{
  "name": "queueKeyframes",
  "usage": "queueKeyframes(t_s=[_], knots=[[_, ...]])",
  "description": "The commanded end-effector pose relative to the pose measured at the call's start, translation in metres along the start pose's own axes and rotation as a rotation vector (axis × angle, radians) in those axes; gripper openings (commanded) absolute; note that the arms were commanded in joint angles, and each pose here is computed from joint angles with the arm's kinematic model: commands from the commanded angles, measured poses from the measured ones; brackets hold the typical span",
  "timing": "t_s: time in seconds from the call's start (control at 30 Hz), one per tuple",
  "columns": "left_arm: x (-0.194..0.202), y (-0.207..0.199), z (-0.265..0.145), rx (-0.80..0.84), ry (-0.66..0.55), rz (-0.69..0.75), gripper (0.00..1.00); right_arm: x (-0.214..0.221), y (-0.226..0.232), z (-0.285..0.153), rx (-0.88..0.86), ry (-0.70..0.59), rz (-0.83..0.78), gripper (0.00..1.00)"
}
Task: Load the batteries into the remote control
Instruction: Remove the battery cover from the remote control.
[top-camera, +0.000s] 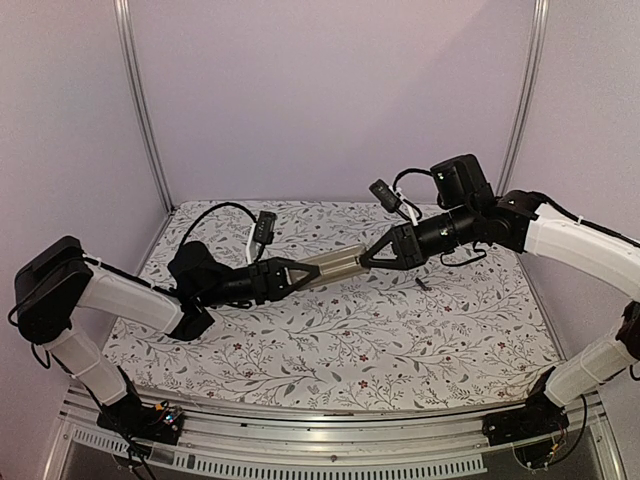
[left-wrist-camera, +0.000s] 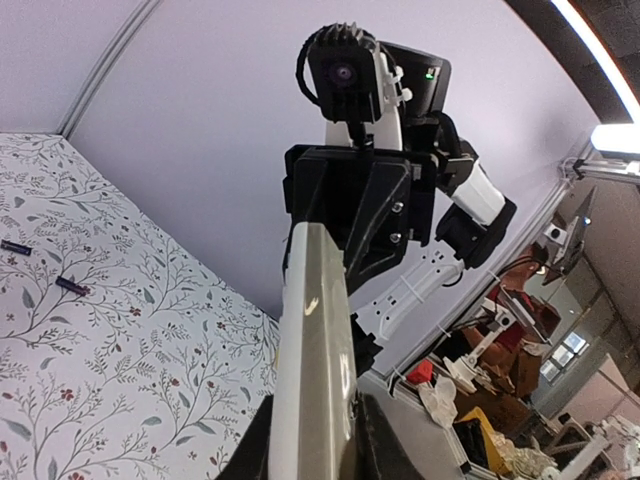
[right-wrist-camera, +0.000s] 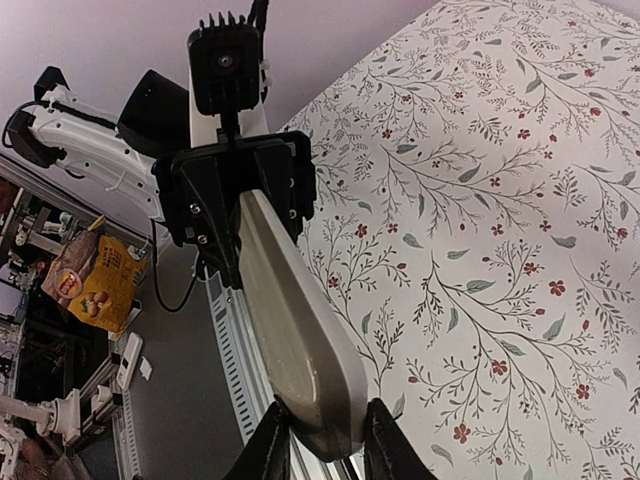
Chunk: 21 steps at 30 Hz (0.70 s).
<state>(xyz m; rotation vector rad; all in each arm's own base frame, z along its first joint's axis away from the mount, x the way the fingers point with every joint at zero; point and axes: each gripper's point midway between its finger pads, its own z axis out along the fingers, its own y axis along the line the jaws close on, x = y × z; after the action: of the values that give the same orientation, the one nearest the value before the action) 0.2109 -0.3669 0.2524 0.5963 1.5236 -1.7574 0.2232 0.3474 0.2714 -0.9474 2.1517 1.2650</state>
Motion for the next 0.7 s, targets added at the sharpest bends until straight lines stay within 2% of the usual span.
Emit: queueKeyframes(t_s=[0.0,0.4,0.67], knots=[[-0.008,-0.021,0.005,0.071,-0.014,0.059,0.0,0.0,-0.002,-0.004,0.016,-0.01,0.001,0.24],[-0.003,-0.025,0.009,0.085,0.003,0.064,0.0,-0.008,-0.014,0.001,0.062,-0.047,0.036,0.17],[-0.001,-0.028,0.014,0.105,0.018,0.066,0.0,-0.007,-0.017,0.012,0.06,-0.047,0.041,0.2]])
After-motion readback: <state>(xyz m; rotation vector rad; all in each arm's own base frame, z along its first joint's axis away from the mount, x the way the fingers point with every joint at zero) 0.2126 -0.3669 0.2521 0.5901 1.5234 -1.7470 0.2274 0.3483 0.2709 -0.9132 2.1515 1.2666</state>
